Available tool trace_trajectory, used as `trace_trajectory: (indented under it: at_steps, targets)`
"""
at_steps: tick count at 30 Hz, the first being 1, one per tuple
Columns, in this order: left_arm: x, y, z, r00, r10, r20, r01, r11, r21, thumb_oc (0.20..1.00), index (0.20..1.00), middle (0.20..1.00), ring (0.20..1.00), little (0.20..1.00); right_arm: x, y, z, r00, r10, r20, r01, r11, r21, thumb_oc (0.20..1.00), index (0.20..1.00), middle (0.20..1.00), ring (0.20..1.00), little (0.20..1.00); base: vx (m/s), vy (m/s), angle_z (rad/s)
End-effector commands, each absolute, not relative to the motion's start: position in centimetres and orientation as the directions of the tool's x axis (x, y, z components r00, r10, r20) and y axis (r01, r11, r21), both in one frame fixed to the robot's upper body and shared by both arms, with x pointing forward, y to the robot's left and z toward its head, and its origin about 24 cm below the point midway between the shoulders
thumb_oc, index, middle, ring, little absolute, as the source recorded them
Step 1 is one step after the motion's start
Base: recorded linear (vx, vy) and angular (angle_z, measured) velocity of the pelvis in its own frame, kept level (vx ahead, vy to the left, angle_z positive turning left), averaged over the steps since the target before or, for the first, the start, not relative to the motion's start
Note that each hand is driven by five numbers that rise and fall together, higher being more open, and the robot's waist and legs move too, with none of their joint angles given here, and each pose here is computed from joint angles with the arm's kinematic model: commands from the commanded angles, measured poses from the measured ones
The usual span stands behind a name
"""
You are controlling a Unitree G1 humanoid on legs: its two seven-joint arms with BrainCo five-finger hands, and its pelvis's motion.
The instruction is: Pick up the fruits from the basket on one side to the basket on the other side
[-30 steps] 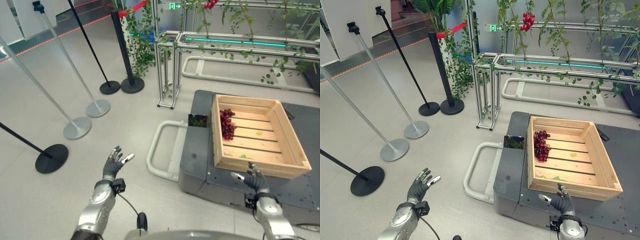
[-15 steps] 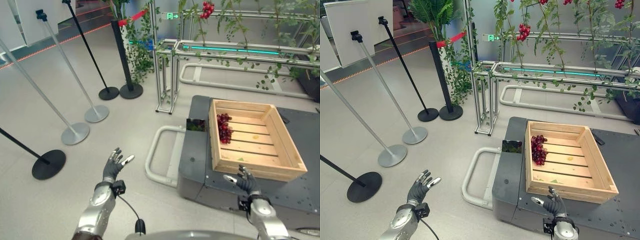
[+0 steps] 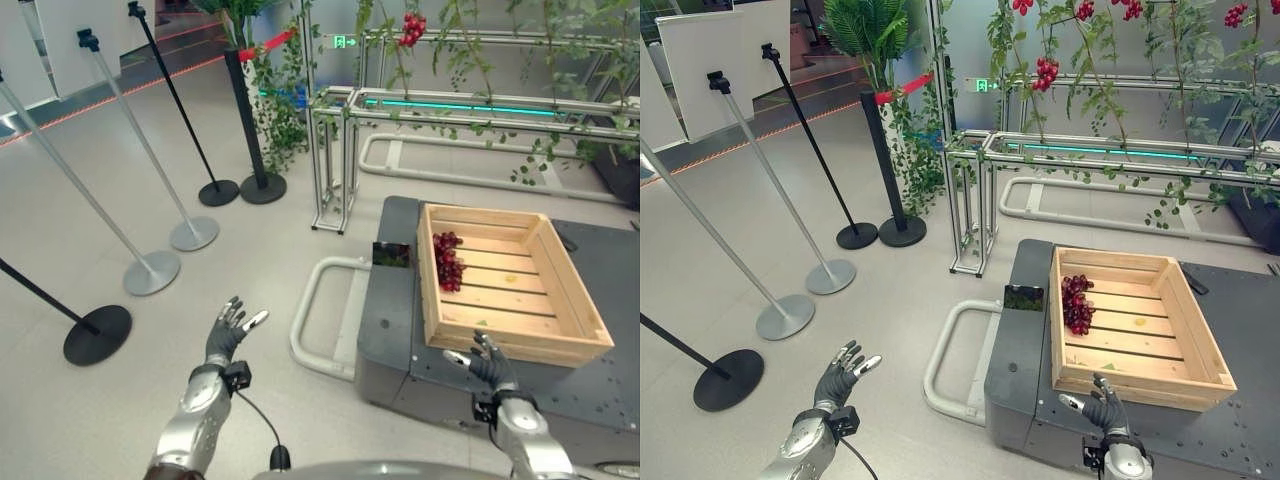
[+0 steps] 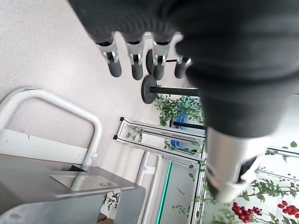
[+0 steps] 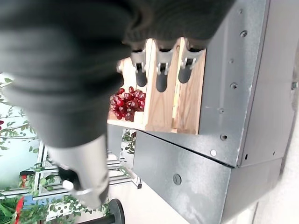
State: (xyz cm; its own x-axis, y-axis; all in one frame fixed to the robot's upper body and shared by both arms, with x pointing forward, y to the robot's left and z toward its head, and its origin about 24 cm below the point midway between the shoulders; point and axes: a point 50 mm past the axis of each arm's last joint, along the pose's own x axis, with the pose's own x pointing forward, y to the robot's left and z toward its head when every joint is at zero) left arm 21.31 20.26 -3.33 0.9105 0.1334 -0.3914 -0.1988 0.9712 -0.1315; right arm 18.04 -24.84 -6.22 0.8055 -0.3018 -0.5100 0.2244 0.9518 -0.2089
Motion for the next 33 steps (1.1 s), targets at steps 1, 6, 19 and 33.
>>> trace_trajectory:
  at_steps: [1,6,19,33]
  targets:
    - [23.1,20.4,-2.3,0.933,0.140,-0.332,-0.204,0.965,-0.167,1.000,1.000,1.000,1.000,1.000,19.7,-25.9,-4.2,0.858,-0.316,-0.405,0.246,0.945,-0.217,1.000,1.000,1.000,1.000,1.000,0.00,0.000,0.00]
    - [23.2,20.4,-2.1,0.934,0.143,-0.327,-0.206,0.964,-0.167,1.000,1.000,1.000,1.000,1.000,19.8,-25.9,-4.1,0.860,-0.316,-0.401,0.246,0.945,-0.218,1.000,1.000,1.000,1.000,1.000,0.00,0.000,0.00]
    - [26.5,18.7,-0.6,0.950,0.128,-0.283,-0.161,0.982,-0.098,1.000,1.000,1.000,1.000,1.000,24.6,-27.1,0.3,0.905,-0.368,-0.214,0.301,0.908,-0.291,1.000,1.000,1.000,1.000,1.000,-0.12,0.027,-0.01]
    - [25.9,17.3,-0.1,0.965,0.103,-0.241,-0.137,0.982,-0.131,1.000,1.000,1.000,1.000,1.000,27.5,-30.3,5.6,0.888,-0.459,-0.038,0.385,0.786,-0.484,1.000,1.000,1.000,1.000,1.000,-0.04,0.040,-0.07]
